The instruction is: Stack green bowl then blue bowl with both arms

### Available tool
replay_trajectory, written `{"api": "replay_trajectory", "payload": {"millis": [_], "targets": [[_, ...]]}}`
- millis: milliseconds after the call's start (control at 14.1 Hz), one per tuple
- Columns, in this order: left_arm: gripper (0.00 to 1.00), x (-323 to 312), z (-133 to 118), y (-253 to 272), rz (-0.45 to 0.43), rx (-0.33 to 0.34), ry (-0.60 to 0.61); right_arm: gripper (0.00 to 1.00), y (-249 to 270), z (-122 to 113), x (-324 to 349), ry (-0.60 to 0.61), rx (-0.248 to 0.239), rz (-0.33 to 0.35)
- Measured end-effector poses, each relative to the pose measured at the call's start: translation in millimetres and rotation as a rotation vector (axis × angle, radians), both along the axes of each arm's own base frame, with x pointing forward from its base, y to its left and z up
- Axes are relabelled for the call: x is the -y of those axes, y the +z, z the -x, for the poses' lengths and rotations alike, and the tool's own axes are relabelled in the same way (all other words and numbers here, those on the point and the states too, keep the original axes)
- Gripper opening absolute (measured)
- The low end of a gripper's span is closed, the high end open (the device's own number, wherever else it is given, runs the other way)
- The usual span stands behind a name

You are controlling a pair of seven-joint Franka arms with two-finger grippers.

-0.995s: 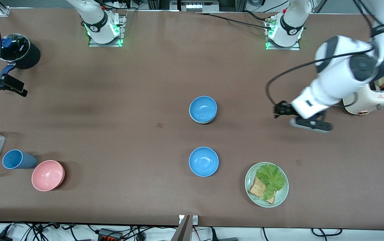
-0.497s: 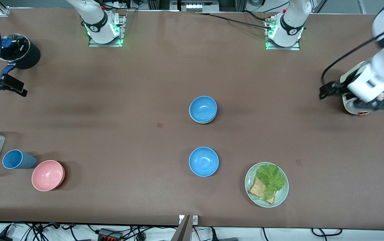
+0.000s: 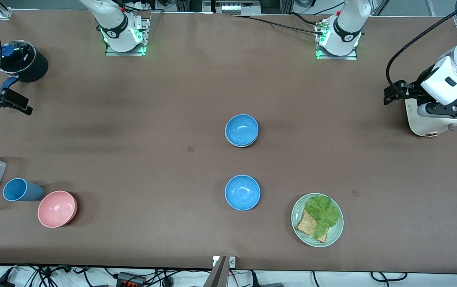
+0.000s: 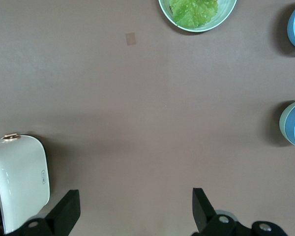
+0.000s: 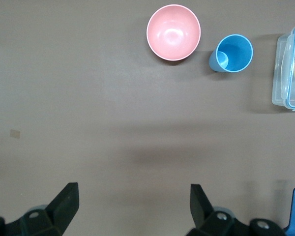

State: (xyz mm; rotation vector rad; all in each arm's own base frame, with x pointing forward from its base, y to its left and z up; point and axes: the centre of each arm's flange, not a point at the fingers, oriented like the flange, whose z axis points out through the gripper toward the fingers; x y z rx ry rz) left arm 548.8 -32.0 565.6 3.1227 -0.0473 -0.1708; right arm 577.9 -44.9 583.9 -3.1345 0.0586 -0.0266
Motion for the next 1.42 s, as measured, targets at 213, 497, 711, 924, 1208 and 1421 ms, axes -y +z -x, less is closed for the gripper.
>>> {"api": "replay_trajectory", "payload": {"millis": [213, 497, 711, 924, 1208, 1421], "targets": [[1.0, 6.0, 1.5, -0.7, 0.0, -0.009, -0.011, 1.0, 0.0, 0.0, 0.0, 0.0, 0.0, 0.0], [1.0, 8.6, 1.8, -0.8, 0.0, -0.011, -0.015, 1.0, 0.0, 0.0, -0.1, 0.0, 0.0, 0.0], [1.0, 6.4, 1.7, -0.8, 0.0, -0.011, -0.011, 1.0, -0.1, 0.1, -0.1, 0.0, -0.001, 0.0], [1.0, 2.6, 1.5, -0.8, 0.0, -0.011, -0.005, 1.0, -0.4, 0.5, -0.1, 0.0, -0.005, 0.0], [1.0, 1.2, 1.5, -1.0, 0.0, -0.013, -0.003, 1.0, -0.5, 0.6, -0.1, 0.0, -0.006, 0.0], [1.0, 0.9, 1.7, -1.3, 0.0, -0.015, -0.002, 1.0, -0.6, 0.7, -0.1, 0.0, -0.006, -0.001]]}}
